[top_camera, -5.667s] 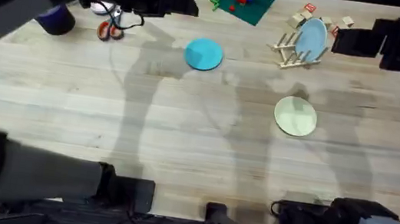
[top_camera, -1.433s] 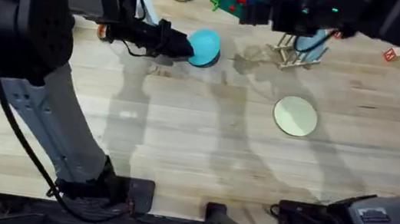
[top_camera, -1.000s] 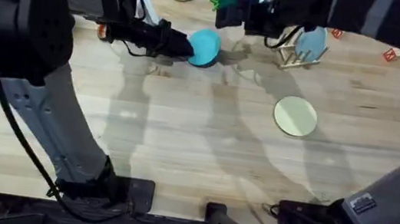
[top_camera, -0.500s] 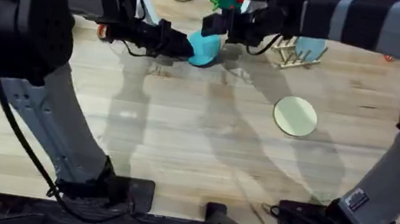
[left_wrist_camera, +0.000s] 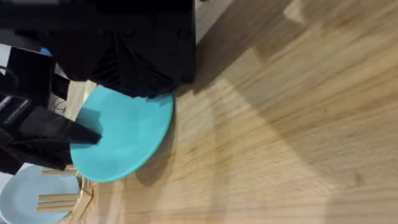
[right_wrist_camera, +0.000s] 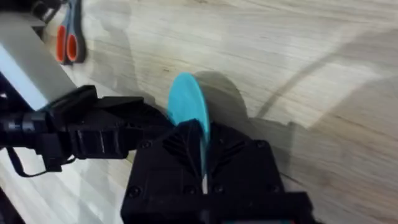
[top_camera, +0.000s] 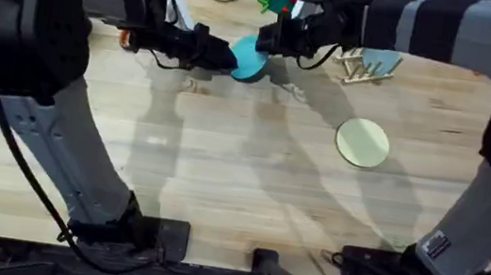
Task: Pick up the plates from the table one by one and place each into a slot on the dish rack.
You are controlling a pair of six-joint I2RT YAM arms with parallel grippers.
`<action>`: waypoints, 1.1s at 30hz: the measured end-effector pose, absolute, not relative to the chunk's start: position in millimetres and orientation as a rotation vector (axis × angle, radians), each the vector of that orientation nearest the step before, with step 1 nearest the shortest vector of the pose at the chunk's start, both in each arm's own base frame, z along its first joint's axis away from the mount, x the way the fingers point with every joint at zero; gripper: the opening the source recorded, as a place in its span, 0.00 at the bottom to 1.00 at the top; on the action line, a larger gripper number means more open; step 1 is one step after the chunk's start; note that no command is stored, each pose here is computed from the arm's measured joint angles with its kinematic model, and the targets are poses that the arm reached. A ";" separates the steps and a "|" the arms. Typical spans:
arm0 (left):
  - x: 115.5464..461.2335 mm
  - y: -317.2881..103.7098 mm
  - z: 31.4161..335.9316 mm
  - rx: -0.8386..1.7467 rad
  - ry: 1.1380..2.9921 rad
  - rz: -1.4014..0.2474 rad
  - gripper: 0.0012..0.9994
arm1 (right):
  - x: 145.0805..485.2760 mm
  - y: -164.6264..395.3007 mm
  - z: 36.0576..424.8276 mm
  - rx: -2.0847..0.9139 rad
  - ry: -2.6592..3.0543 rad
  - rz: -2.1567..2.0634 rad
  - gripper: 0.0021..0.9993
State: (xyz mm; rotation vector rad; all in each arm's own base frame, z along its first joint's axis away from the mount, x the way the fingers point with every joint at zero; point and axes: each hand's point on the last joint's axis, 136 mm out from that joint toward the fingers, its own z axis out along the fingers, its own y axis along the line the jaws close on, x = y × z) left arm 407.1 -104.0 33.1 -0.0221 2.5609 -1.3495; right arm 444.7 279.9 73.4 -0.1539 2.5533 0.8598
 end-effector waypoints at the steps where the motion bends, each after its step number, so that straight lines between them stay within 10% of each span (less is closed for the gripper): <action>1: 407.3 -103.7 33.2 -0.023 2.560 -1.349 0.04 | 444.9 280.2 73.8 -0.148 2.553 0.863 0.03; 20: 408.4 -90.8 41.3 -0.026 2.621 -1.148 0.04 | 433.5 278.5 95.0 -0.177 2.557 0.878 0.03; 33: 379.4 -65.2 151.7 0.102 2.568 -0.618 0.04 | 394.3 208.9 197.5 -0.269 2.485 0.648 0.03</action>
